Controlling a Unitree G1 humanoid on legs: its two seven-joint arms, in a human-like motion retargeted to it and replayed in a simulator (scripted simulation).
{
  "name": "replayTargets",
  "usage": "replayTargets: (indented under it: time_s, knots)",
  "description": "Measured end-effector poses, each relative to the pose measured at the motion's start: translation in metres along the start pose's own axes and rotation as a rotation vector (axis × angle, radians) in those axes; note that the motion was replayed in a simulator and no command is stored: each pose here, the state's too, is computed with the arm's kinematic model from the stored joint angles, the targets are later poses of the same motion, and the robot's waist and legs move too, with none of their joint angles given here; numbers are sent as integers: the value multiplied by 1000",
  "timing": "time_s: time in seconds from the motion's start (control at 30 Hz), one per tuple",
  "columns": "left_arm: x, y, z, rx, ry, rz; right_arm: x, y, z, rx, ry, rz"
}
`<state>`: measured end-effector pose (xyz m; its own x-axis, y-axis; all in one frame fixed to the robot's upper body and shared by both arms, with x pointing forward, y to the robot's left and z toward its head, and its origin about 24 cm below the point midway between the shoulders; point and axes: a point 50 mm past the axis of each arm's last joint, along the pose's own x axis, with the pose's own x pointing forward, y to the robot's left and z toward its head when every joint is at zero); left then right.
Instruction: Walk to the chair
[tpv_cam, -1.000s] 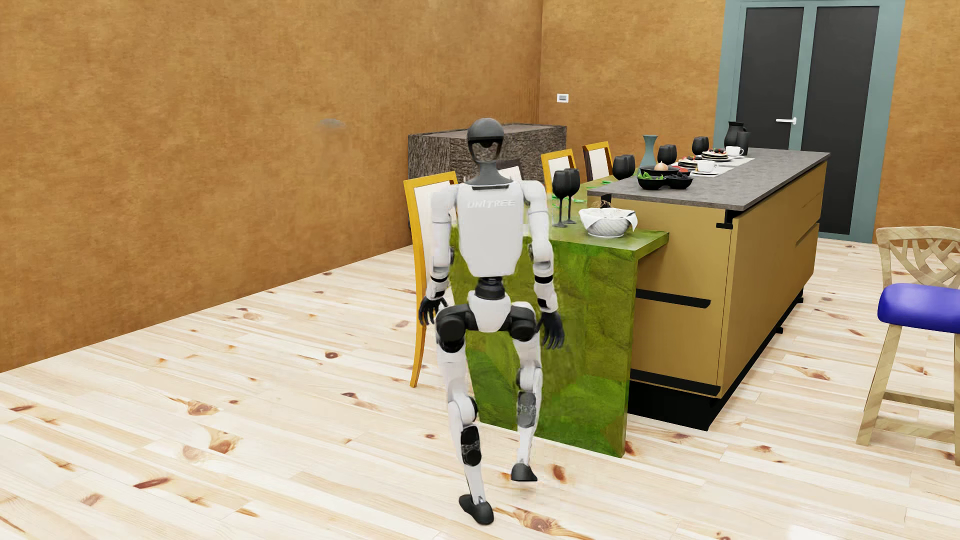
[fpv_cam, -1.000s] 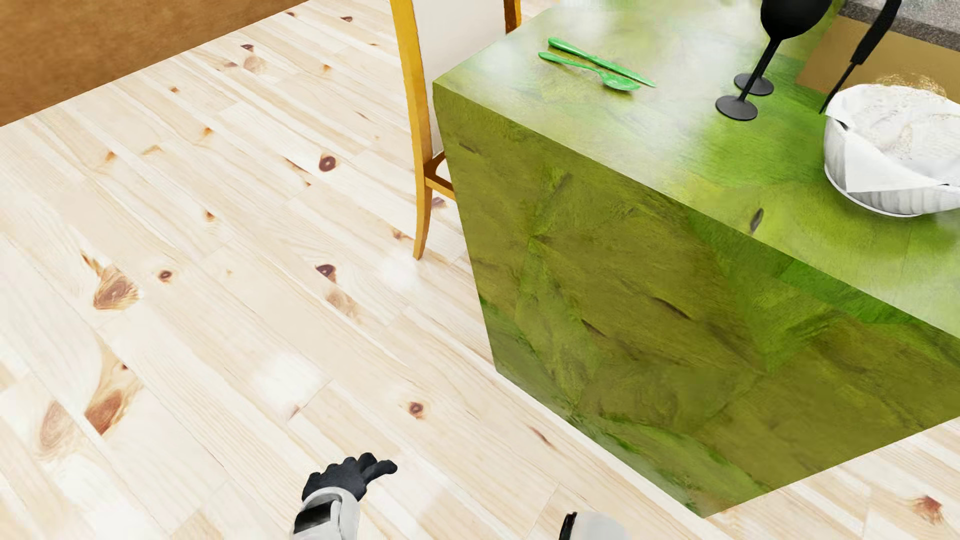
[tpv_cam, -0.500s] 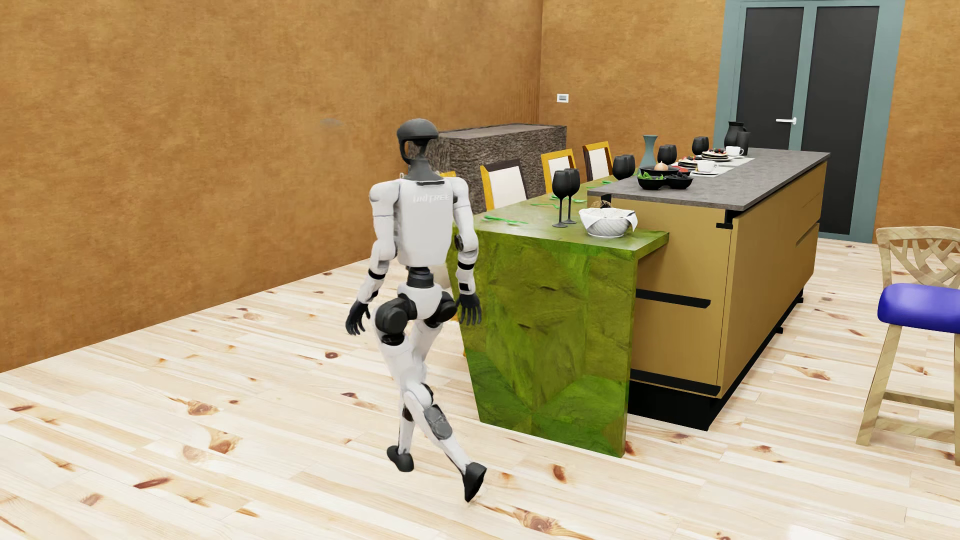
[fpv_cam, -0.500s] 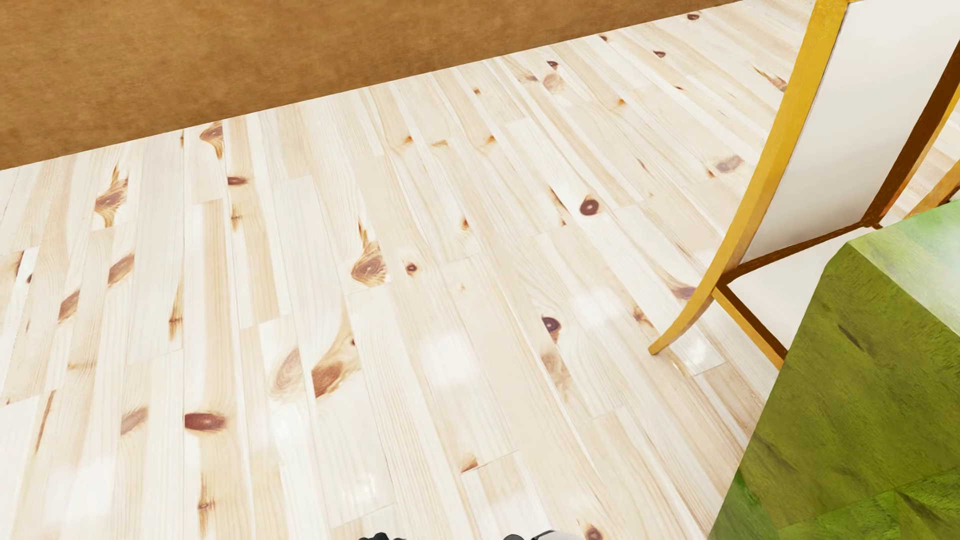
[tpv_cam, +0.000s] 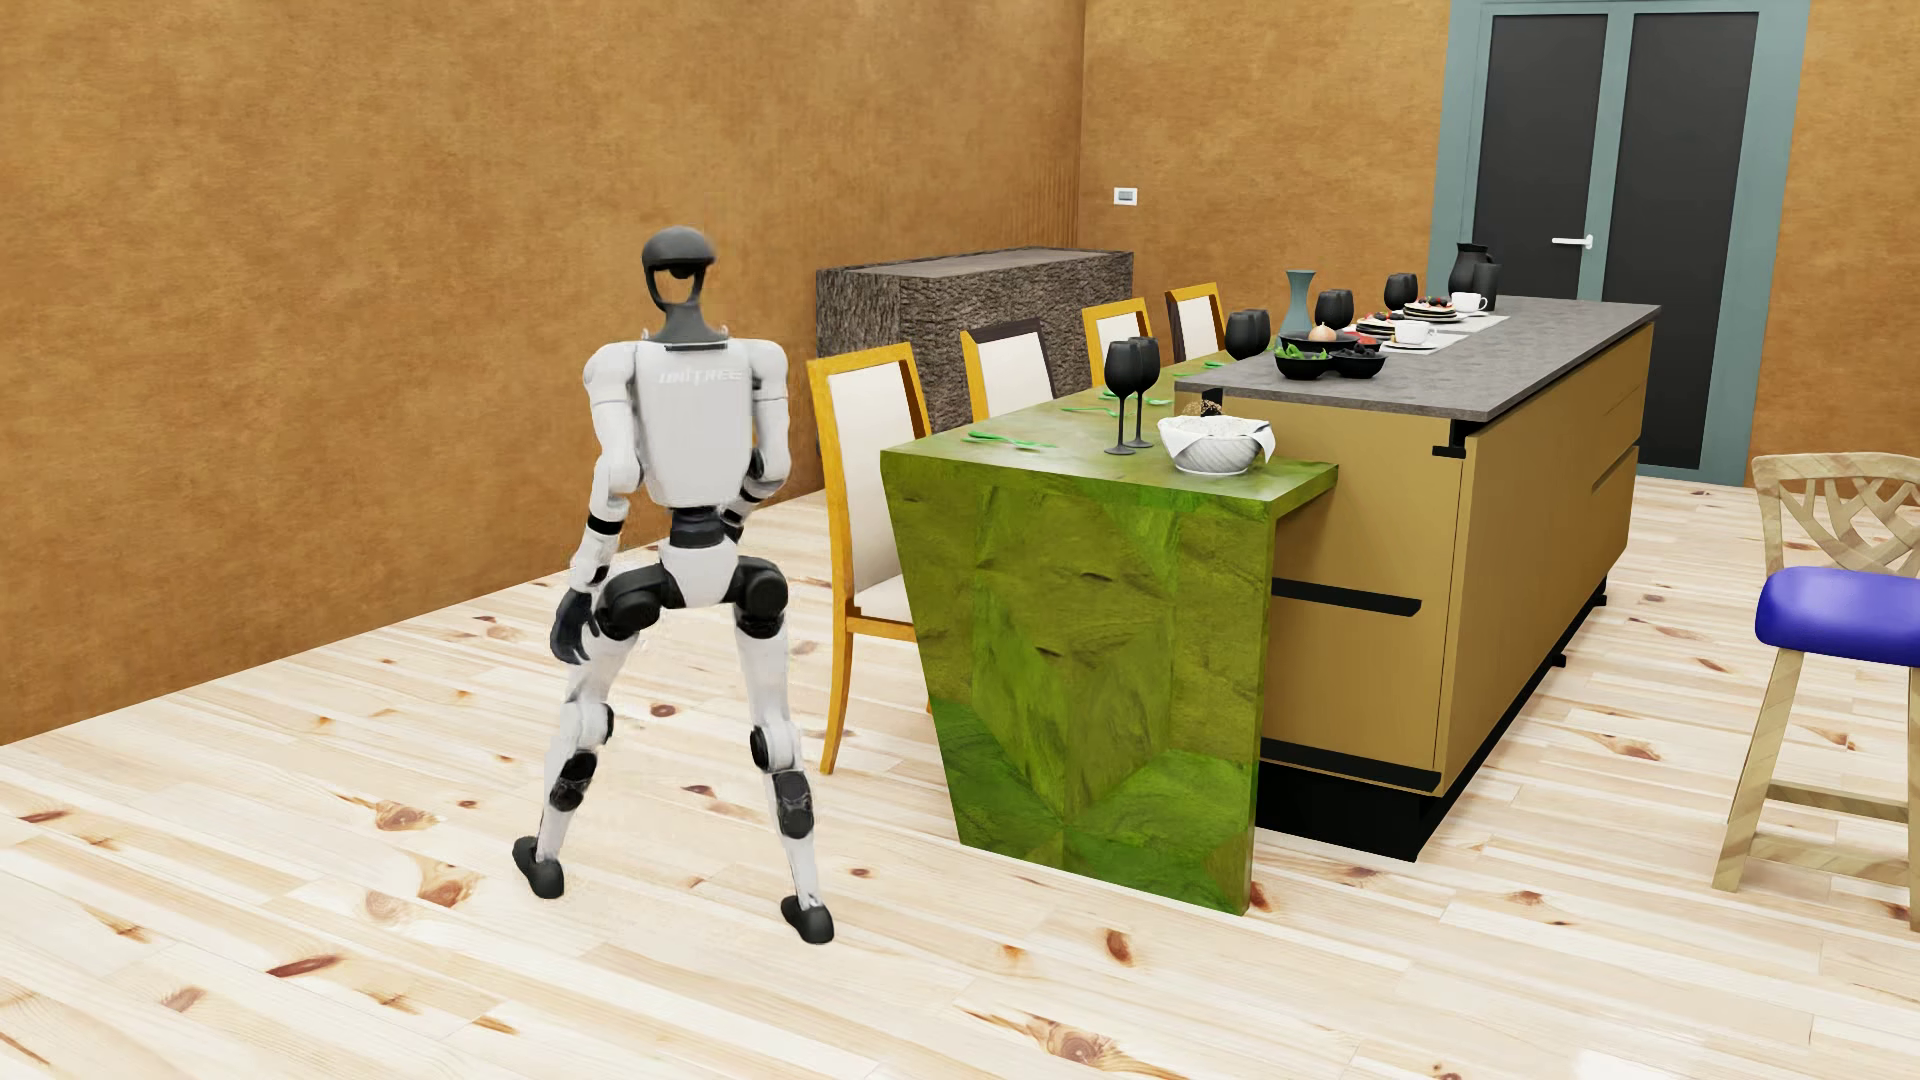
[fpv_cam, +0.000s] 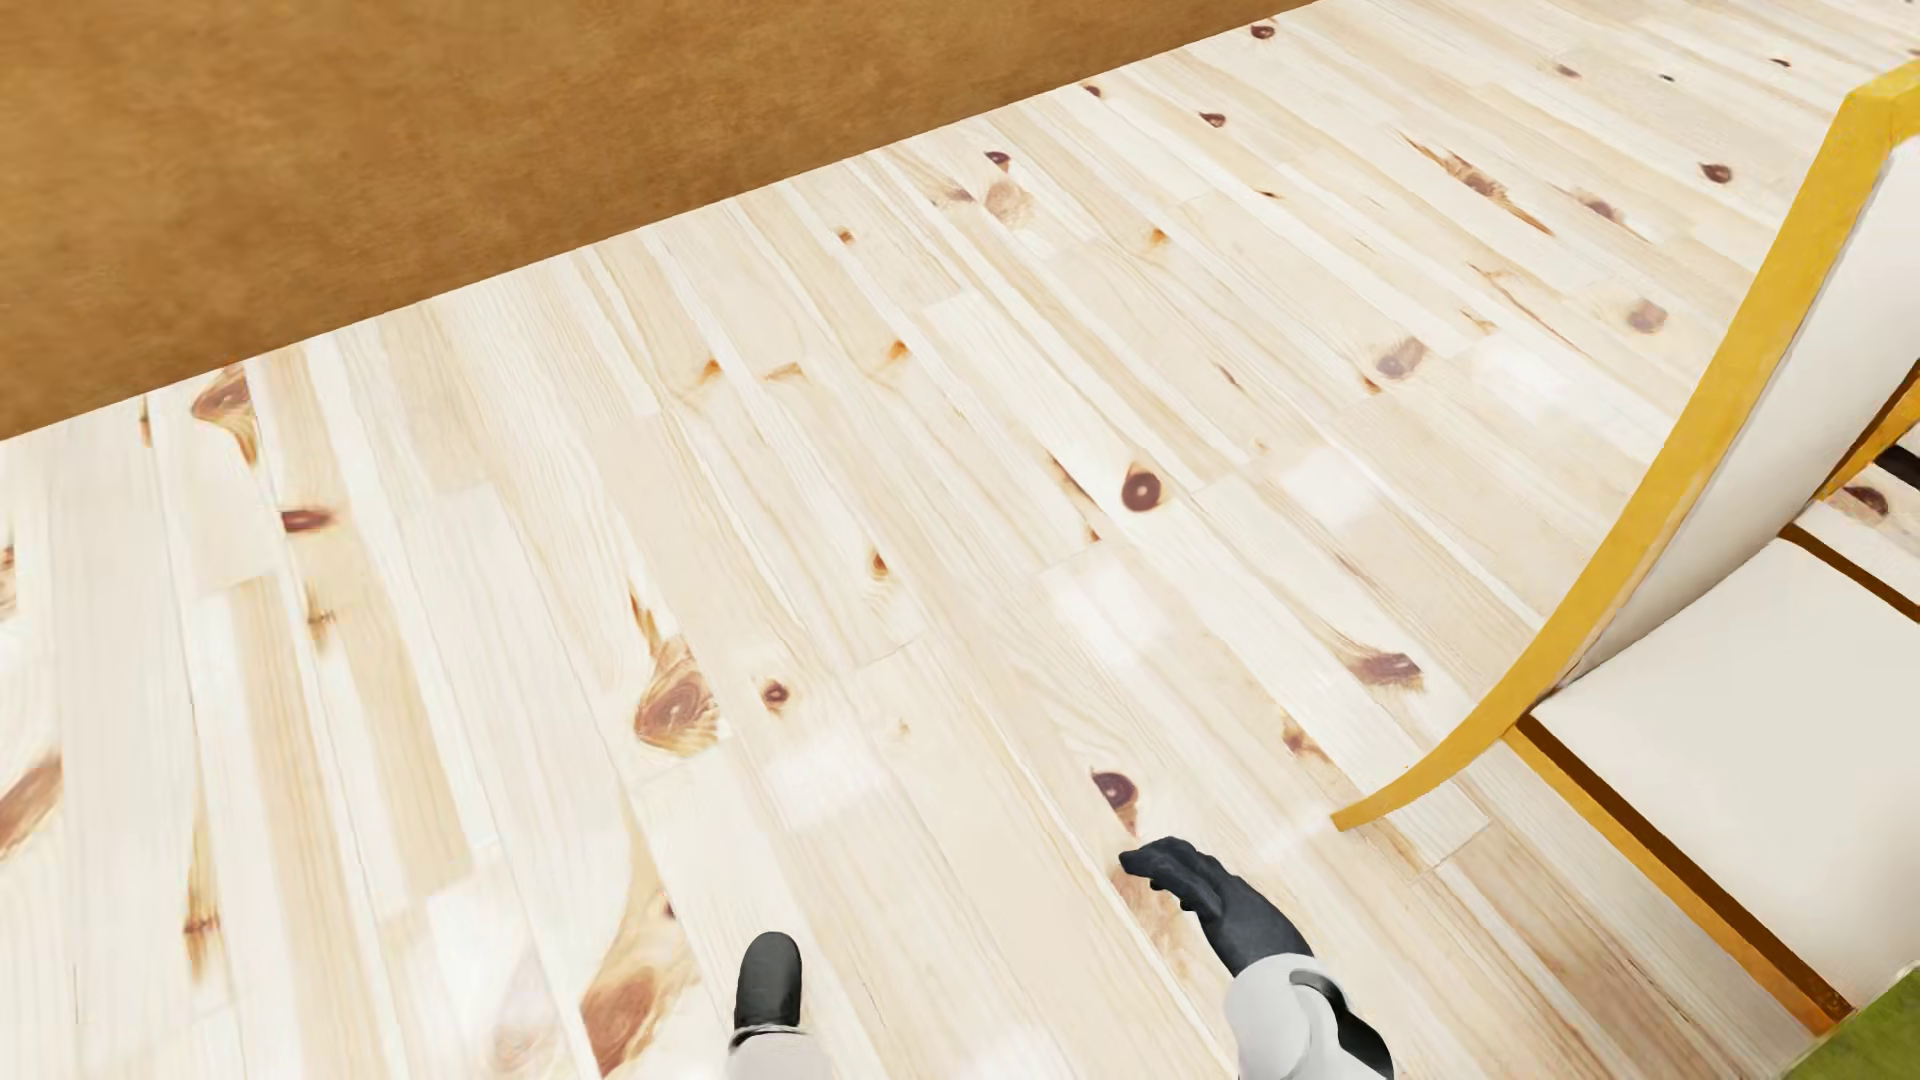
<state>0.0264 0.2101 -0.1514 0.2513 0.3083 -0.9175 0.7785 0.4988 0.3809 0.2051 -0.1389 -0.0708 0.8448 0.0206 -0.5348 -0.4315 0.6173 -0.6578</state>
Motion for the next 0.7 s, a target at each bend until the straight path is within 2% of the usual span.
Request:
replayTargets:
  time_s: [0.1, 0.17, 0.23, 0.27, 0.3, 0.33, 0.4, 0.43, 0.47, 0.53, 0.57, 0.63, 0.7]
  knots:
    - [6, 20, -4, 29, 19, 58, -8, 19, -16, -33, 46, 89]
    - [13, 46, 3, 63, 41, 106, -24, 19, -66, -1, 249, 60]
    - [17, 98, 21, 70, 67, 222, -67, 40, -131, 232, 688, -90]
    - [13, 132, 31, 73, 40, 317, -91, 61, -152, 358, 909, -106]
    - [5, 167, 38, 33, 1, 444, -111, 79, -164, 425, 1049, -55]
    - [-6, 198, 45, -18, -72, 570, -125, 97, -171, 379, 1085, 115]
    - [-35, 249, 58, -105, -250, 750, -138, 115, -173, 111, 892, 487]
    - [-50, 272, 62, -70, -318, 820, -144, 119, -172, 19, 807, 608]
    - [-66, 291, 67, 7, -353, 888, -147, 123, -169, 1, 764, 652]
    - [-89, 317, 72, 132, -341, 997, -150, 127, -162, 114, 772, 592]
    - [-93, 320, 72, 144, -317, 1025, -144, 126, -158, 154, 761, 557]
    - [-93, 312, 73, 81, -296, 1044, -123, 112, -149, 94, 679, 504]
    - [-84, 292, 83, 55, -324, 987, -99, 91, -140, 13, 605, 401]
